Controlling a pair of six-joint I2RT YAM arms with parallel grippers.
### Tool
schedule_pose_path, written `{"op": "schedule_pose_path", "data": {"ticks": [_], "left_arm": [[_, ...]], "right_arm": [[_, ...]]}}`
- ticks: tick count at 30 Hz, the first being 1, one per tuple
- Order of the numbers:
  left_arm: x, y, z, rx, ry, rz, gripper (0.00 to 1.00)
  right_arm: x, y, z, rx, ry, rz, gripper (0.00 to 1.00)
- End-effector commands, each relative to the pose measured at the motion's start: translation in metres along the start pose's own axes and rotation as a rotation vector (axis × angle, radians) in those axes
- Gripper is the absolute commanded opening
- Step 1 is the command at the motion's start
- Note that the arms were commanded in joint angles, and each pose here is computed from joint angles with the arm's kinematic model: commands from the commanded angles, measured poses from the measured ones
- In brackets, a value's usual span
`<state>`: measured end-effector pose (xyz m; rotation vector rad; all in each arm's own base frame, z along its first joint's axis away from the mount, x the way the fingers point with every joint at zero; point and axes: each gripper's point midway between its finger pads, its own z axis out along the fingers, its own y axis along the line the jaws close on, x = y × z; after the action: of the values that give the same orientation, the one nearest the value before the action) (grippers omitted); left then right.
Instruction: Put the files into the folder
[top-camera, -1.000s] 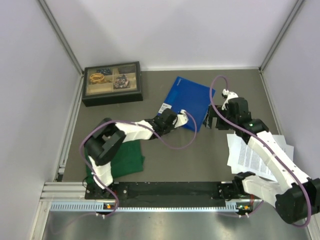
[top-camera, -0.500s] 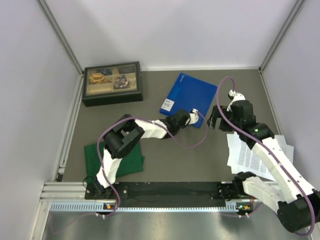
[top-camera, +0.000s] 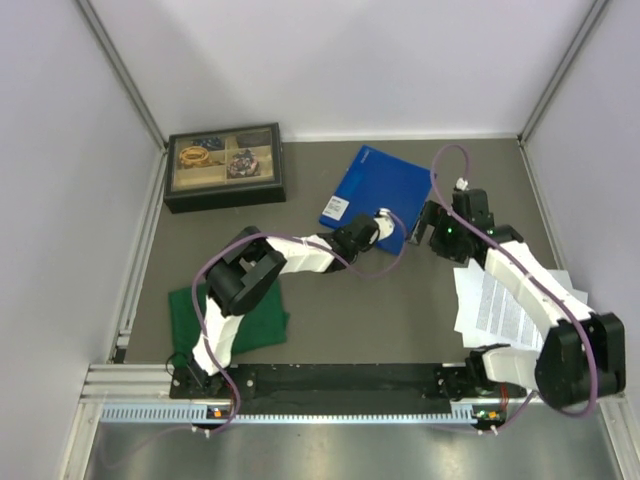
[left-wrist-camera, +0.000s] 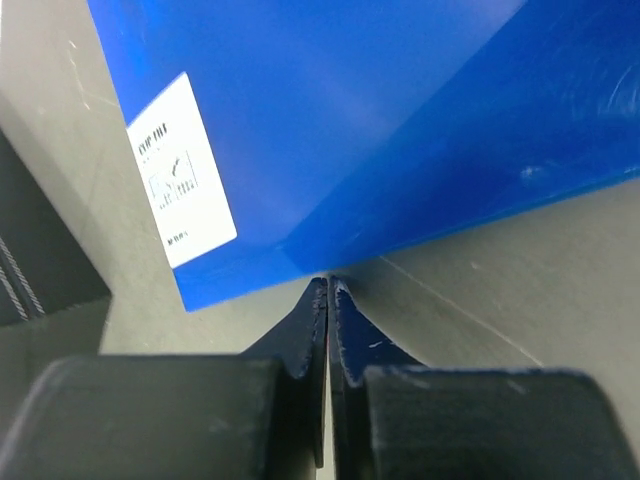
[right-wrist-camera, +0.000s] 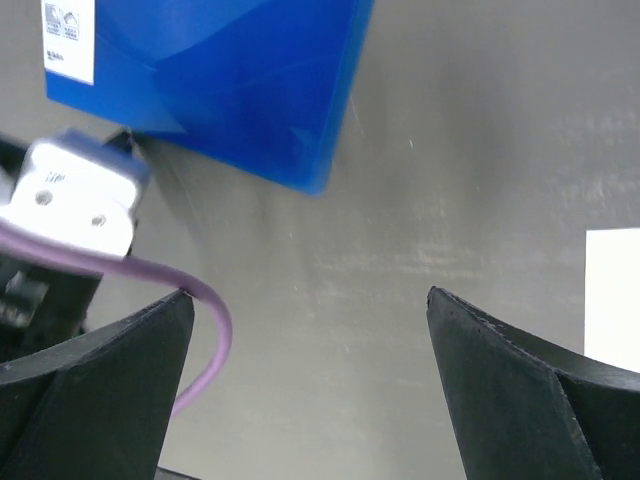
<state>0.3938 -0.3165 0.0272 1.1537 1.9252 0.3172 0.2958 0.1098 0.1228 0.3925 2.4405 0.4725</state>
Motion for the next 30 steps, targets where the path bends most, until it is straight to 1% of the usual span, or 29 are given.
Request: {"op": "schedule_pose_path", "data": {"ticks": [1, 2, 3, 5, 6, 7, 8, 10, 11, 12, 13, 15, 16, 18, 19, 20, 21, 22, 23, 26, 27, 30], "left_arm": [[-0.024, -0.006, -0.033, 0.126, -0.038, -0.144, 0.20], [-0.028, -0.015, -0.038, 0.196, -0.061, -0.167, 0.33], [-0.028, -0.018, -0.042, 0.242, -0.078, -0.169, 0.51], [-0.034, -0.026, -0.054, 0.336, -0.115, -0.179, 0.57], [-0.034, -0.023, -0.056, 0.361, -0.120, -0.194, 0.59], [-0.041, -0.018, -0.063, 0.382, -0.141, -0.223, 0.62], [-0.048, -0.021, -0.068, 0.443, -0.170, -0.252, 0.65], [-0.057, 0.006, -0.068, 0.446, -0.196, -0.384, 0.68], [-0.059, 0.014, -0.067, 0.463, -0.201, -0.433, 0.68], [-0.056, 0.031, -0.062, 0.482, -0.203, -0.500, 0.68], [-0.065, 0.043, -0.059, 0.491, -0.209, -0.589, 0.74], [-0.060, 0.071, -0.046, 0.483, -0.193, -0.714, 0.76], [-0.065, 0.080, -0.039, 0.492, -0.191, -0.787, 0.76], [-0.061, 0.102, -0.026, 0.503, -0.191, -0.882, 0.77], [-0.065, 0.103, -0.017, 0.542, -0.183, -0.941, 0.78], [-0.063, 0.107, -0.010, 0.547, -0.165, -0.976, 0.78], [-0.057, 0.113, -0.001, 0.542, -0.131, -1.012, 0.78], [-0.052, 0.112, 0.012, 0.538, -0.062, -1.057, 0.78], [-0.046, 0.112, 0.019, 0.528, -0.020, -1.081, 0.78], [-0.040, 0.112, 0.043, 0.496, 0.034, -1.129, 0.81], [-0.040, 0.112, 0.048, 0.491, 0.033, -1.135, 0.88], [-0.034, 0.098, 0.063, 0.515, 0.065, -1.164, 0.90]], "right_arm": [[-0.050, 0.014, 0.010, -0.053, -0.104, 0.058, 0.99], [-0.052, 0.012, 0.017, -0.053, -0.081, 0.043, 0.99], [-0.053, 0.012, 0.019, -0.052, -0.073, 0.029, 0.99], [-0.055, 0.012, 0.026, -0.048, -0.058, -0.004, 0.99], [-0.050, 0.008, 0.035, -0.038, -0.031, -0.005, 0.99], [-0.049, 0.009, 0.037, -0.044, -0.024, -0.014, 0.99], [-0.048, 0.012, 0.039, -0.059, -0.014, -0.022, 0.99], [-0.042, 0.013, 0.045, -0.073, 0.018, -0.020, 0.99], [-0.040, 0.015, 0.047, -0.087, 0.032, -0.015, 0.99], [-0.038, 0.016, 0.047, -0.094, 0.039, -0.013, 0.99], [-0.036, 0.016, 0.048, -0.097, 0.043, -0.013, 0.99], [-0.033, 0.015, 0.048, -0.102, 0.053, -0.013, 0.99], [-0.032, 0.016, 0.047, -0.105, 0.054, -0.016, 0.99], [-0.032, 0.016, 0.046, -0.109, 0.056, -0.017, 0.99], [-0.031, 0.017, 0.046, -0.113, 0.059, -0.018, 0.99], [-0.030, 0.017, 0.045, -0.120, 0.062, -0.020, 0.99], [-0.029, 0.018, 0.045, -0.123, 0.066, -0.021, 0.99], [-0.029, 0.019, 0.044, -0.127, 0.069, -0.022, 0.99], [-0.029, 0.021, 0.043, -0.136, 0.074, -0.028, 0.99], [-0.030, 0.022, 0.040, -0.146, 0.069, -0.035, 0.99], [-0.030, 0.023, 0.038, -0.152, 0.064, -0.041, 0.99], [-0.027, 0.022, 0.035, -0.153, 0.065, -0.045, 0.99]]}}
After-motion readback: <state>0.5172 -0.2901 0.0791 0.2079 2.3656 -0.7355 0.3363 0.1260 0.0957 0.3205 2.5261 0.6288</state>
